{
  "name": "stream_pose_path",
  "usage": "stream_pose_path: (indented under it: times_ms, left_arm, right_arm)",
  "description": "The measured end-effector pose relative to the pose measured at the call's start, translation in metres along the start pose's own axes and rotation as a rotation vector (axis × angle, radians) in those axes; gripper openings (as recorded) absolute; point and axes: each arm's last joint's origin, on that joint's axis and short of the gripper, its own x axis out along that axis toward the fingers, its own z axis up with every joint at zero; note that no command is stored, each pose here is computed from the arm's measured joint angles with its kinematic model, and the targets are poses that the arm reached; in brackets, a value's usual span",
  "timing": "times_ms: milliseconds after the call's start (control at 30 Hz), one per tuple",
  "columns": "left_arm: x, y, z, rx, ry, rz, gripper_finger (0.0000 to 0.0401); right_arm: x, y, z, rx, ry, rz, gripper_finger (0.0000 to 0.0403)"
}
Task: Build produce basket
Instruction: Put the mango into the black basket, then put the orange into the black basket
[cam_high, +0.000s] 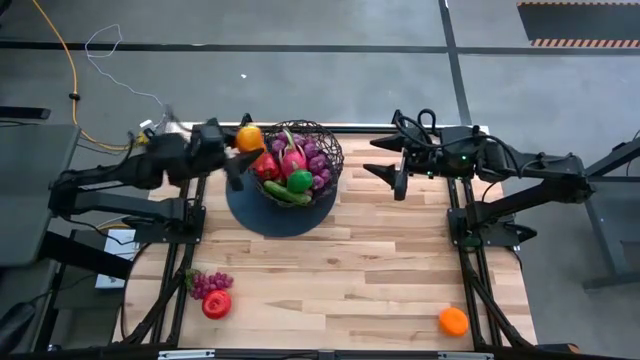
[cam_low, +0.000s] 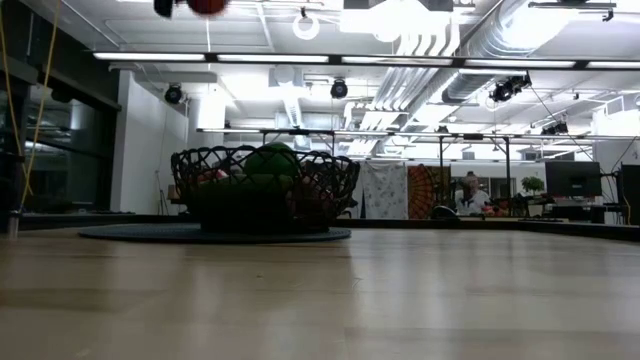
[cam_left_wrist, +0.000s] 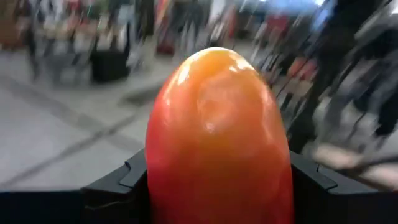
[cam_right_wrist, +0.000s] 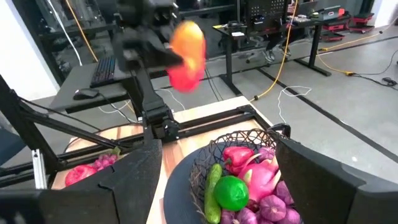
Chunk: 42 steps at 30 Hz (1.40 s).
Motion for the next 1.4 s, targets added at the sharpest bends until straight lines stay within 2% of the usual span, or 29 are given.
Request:
stream_pose_path:
  times_ms: [100, 200, 367, 467, 633, 833, 1133, 1300, 1400]
  left_arm:
    - [0.024, 0.003, -0.011, 0.02, 0.198, 0.083, 0.0218]
    - [0.05, 0.01, -0.033, 0.034, 0.382, 0.177, 0.0218]
    - [0.088, 0.024, -0.07, 0.009, 0.596, 0.328, 0.0227]
    - [0.106, 0.029, -0.089, -0.033, 0.674, 0.362, 0.0234]
    - [0.122, 0.03, -0.113, -0.05, 0.803, 0.341, 0.0237]
    - [0.128, 0.03, -0.123, -0.071, 0.836, 0.339, 0.0246]
    - [0.124, 0.03, -0.115, -0.069, 0.801, 0.34, 0.0313]
    - [0.114, 0.029, -0.099, -0.052, 0.764, 0.319, 0.0336]
    - [0.103, 0.027, -0.069, -0.039, 0.67, 0.292, 0.0339]
  right_arm:
    - [0.0, 0.0, -0.001, 0.0, 0.013, -0.002, 0.0305]
    - [0.0, 0.0, -0.003, 0.01, 0.025, -0.004, 0.0305]
    - [0.0, -0.001, -0.005, 0.041, 0.048, -0.009, 0.0305]
    - [0.0, -0.001, -0.006, 0.054, 0.055, -0.011, 0.0305]
    - [0.0, -0.001, -0.006, 0.058, 0.057, -0.011, 0.0305]
    - [0.0, -0.001, -0.006, 0.057, 0.061, -0.012, 0.0305]
    - [0.0, -0.001, -0.006, 0.057, 0.061, -0.012, 0.0305]
    - [0.0, -0.001, -0.006, 0.057, 0.061, -0.012, 0.0305]
    - [0.0, -0.001, -0.006, 0.056, 0.061, -0.012, 0.0305]
